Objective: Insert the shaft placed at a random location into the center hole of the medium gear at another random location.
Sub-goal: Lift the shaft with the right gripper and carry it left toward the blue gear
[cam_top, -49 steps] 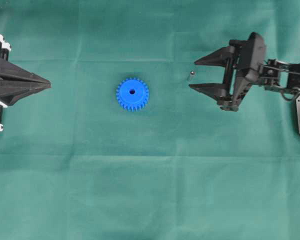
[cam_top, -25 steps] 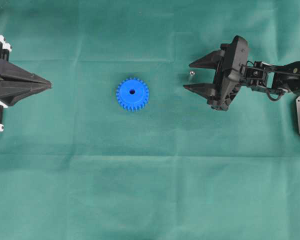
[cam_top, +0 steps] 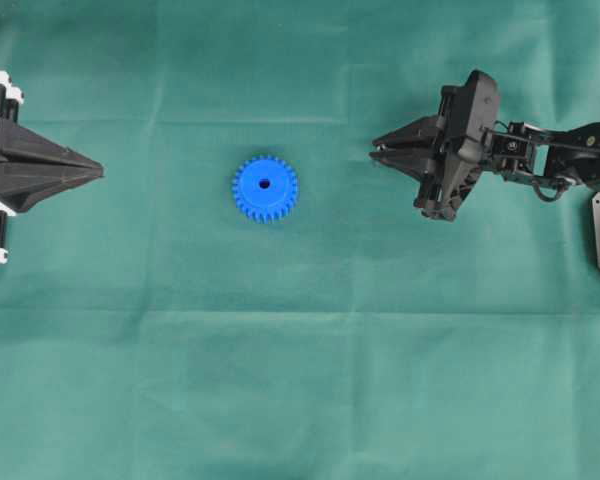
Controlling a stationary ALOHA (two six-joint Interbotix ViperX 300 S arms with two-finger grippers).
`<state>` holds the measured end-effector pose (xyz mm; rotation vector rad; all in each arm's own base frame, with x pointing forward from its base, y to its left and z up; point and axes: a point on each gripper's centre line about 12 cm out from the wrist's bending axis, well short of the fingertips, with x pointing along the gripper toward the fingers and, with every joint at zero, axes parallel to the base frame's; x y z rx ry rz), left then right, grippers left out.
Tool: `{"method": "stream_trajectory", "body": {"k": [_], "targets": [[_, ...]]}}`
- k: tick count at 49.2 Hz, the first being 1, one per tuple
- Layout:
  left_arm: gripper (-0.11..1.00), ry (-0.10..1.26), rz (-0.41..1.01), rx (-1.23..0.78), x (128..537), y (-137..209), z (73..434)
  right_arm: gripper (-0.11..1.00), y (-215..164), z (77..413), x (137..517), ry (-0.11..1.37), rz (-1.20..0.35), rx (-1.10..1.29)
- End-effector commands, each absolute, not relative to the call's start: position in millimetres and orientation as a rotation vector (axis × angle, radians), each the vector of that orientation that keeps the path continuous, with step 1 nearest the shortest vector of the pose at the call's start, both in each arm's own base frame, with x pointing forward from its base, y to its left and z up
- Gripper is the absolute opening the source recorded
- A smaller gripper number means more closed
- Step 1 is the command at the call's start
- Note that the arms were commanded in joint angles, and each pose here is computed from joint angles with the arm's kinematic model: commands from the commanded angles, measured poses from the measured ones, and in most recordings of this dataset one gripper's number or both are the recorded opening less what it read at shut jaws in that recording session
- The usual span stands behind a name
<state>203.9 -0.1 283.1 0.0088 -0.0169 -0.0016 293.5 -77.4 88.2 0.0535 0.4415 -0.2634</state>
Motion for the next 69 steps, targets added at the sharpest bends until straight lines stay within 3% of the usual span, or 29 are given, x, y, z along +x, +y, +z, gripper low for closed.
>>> {"method": "stream_trajectory", "body": {"k": [1, 13, 38, 58, 69], "targets": [[0.0, -0.034, -0.002, 0.01, 206, 0, 290, 0.14, -80, 96, 297, 0.407, -0.266, 0.033], [0.0, -0.034, -0.002, 0.01, 206, 0, 290, 0.14, -80, 101, 298, 0.407, -0.266, 0.035], [0.0, -0.034, -0.004, 0.01, 206, 0, 290, 0.14, -77, 170, 295, 0.392, -0.253, 0.026], [0.0, -0.034, -0.004, 0.01, 206, 0, 290, 0.14, -78, 171, 298, 0.386, -0.254, 0.027], [0.0, -0.034, -0.004, 0.012, 206, 0, 290, 0.14, -74, 173, 319, 0.38, -0.227, 0.022]]}}
